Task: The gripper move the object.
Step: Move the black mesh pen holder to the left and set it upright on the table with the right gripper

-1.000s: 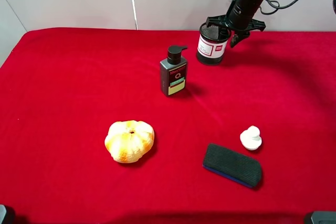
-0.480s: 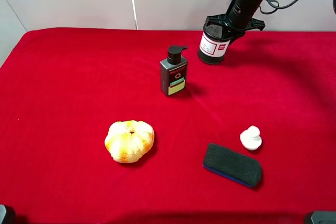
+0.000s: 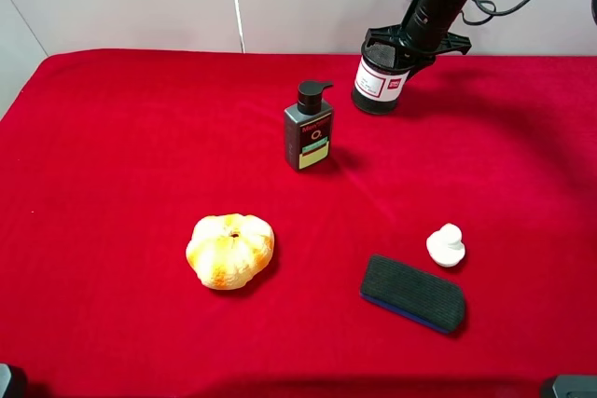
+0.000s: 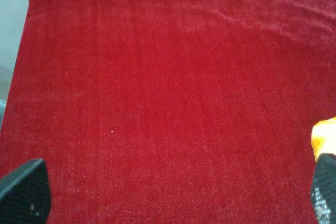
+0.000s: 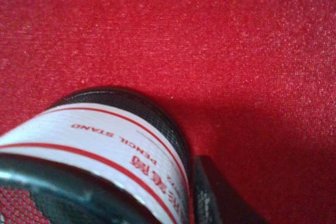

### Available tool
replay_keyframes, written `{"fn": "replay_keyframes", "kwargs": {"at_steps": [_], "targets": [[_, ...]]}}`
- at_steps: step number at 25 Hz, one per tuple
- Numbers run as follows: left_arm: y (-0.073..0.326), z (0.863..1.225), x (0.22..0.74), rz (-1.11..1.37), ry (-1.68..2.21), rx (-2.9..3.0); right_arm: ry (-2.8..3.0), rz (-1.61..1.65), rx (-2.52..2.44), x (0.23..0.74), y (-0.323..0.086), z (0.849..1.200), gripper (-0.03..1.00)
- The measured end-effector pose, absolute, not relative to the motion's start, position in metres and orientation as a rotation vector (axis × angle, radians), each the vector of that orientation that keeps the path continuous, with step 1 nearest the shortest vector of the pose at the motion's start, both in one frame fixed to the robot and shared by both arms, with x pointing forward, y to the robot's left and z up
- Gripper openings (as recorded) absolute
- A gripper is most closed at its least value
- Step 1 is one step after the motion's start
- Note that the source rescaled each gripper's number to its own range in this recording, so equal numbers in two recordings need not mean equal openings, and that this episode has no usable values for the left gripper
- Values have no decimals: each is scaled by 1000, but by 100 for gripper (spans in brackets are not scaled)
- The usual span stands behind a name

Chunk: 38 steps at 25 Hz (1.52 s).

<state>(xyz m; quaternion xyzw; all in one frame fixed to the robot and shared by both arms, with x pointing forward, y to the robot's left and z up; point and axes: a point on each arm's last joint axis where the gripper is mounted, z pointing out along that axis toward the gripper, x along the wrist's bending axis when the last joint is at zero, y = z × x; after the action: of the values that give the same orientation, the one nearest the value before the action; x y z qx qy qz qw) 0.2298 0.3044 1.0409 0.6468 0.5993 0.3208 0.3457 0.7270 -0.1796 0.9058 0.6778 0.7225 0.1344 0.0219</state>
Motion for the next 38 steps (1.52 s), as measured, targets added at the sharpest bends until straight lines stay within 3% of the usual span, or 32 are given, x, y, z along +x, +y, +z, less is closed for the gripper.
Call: {"fn": "replay_keyframes", "kwargs": {"at_steps": [6, 33, 38], "targets": [[304, 1041, 230, 833, 1556, 1679, 2248, 403, 2103, 725, -180, 911, 0], [304, 1041, 230, 833, 1556, 1679, 2260, 467, 2052, 696, -184, 1013, 0], [304, 1041, 230, 833, 1556, 1679, 2332, 484, 1957, 682, -167, 1035, 0]]}}
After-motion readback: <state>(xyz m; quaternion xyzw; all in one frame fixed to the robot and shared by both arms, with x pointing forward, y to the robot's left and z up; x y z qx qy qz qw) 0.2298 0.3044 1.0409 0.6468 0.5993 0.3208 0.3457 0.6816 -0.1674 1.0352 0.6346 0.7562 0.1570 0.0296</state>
